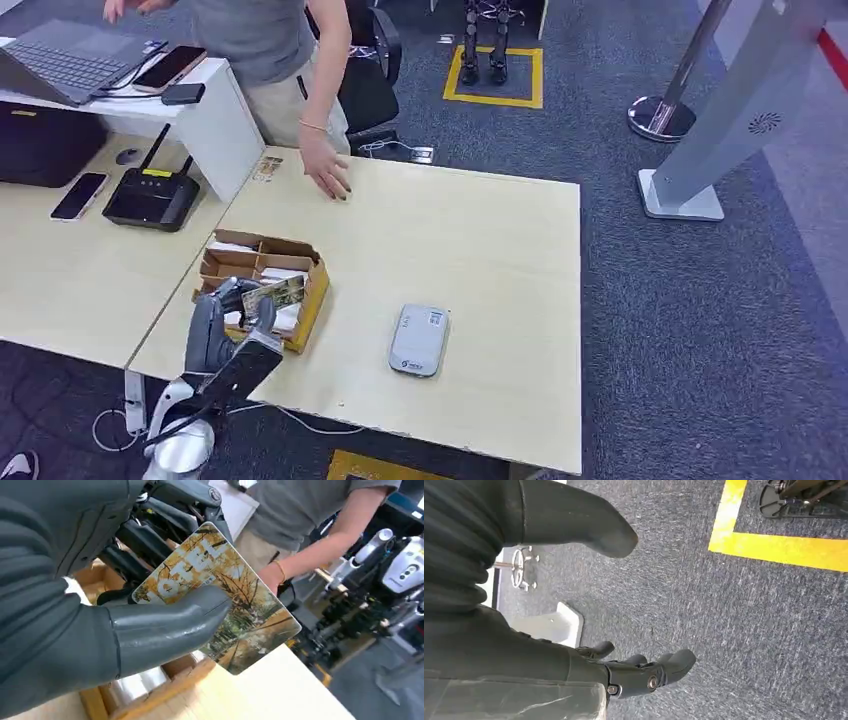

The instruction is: Pass the card to the sensor for recognition and then transmit it.

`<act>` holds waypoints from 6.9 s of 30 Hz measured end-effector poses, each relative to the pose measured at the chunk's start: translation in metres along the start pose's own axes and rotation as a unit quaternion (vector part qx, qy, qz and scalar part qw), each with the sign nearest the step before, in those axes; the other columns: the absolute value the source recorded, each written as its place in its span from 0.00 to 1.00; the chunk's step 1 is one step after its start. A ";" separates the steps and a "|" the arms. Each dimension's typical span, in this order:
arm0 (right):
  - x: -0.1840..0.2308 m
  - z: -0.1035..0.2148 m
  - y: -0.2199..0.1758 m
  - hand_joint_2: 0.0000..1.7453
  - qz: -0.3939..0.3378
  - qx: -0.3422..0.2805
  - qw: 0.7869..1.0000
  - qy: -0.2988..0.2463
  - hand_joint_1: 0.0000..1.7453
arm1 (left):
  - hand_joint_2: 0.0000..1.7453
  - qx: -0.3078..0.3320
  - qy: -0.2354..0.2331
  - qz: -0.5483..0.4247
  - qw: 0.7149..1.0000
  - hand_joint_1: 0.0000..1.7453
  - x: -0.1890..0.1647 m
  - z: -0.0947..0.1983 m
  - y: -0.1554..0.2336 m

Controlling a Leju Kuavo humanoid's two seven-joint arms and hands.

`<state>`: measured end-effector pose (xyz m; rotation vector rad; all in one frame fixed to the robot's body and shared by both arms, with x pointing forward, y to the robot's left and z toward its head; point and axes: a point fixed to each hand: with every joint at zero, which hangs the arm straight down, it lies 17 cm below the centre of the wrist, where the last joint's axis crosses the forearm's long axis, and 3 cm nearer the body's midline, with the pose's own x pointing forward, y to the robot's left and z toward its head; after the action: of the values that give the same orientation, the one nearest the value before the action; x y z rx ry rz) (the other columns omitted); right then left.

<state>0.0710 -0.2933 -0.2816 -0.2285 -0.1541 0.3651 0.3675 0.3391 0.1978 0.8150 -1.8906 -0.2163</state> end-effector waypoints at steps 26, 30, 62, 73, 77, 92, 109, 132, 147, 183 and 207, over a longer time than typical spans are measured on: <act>0.016 0.001 0.004 1.00 0.041 0.009 0.999 -0.013 0.00 | 1.00 -0.042 -0.180 -0.333 0.925 1.00 0.054 0.017 -0.098; 0.017 0.001 0.004 1.00 0.042 0.009 0.999 -0.013 0.00 | 1.00 -0.053 -0.198 -0.352 0.913 1.00 0.059 0.022 -0.114; 0.031 0.001 0.001 1.00 0.068 0.011 0.997 -0.020 0.00 | 1.00 -0.085 -0.278 -0.403 0.868 1.00 0.077 0.012 -0.189; 0.031 0.001 0.002 1.00 0.068 0.013 0.997 -0.020 0.00 | 1.00 -0.105 -0.320 -0.392 0.856 1.00 0.093 0.027 -0.207; 0.032 0.001 0.002 1.00 0.068 0.013 0.997 -0.020 0.00 | 1.00 -0.129 -0.347 -0.381 0.847 1.00 0.099 0.045 -0.221; 0.031 0.001 0.002 1.00 0.068 0.012 0.997 -0.018 0.00 | 1.00 -0.167 -0.347 -0.373 0.844 1.00 0.091 0.069 -0.243; 0.030 0.001 0.003 1.00 0.067 0.013 0.998 -0.017 0.00 | 1.00 -0.176 -0.333 -0.380 0.844 1.00 0.079 0.072 -0.248; 0.033 0.003 0.009 1.00 0.079 0.017 0.997 -0.022 0.00 | 1.00 -0.014 -0.327 -0.396 0.858 1.00 0.115 -0.029 -0.135; 0.037 0.004 0.013 1.00 0.099 0.025 0.994 -0.025 0.00 | 1.00 0.073 -0.275 -0.505 0.815 1.00 0.069 -0.126 -0.035; 0.042 0.006 0.021 1.00 0.085 0.031 0.996 -0.027 0.00 | 1.00 0.073 -0.286 -0.531 0.794 0.00 0.065 -0.147 -0.030; 0.017 0.007 0.029 1.00 0.047 0.030 0.998 -0.014 0.00 | 1.00 0.032 -0.108 0.000 0.994 0.00 0.029 -0.116 0.051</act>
<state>0.0758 -0.2595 -0.2804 -0.1717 -0.1604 0.4657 0.4383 0.3833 0.2978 0.8626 -2.1091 -0.2535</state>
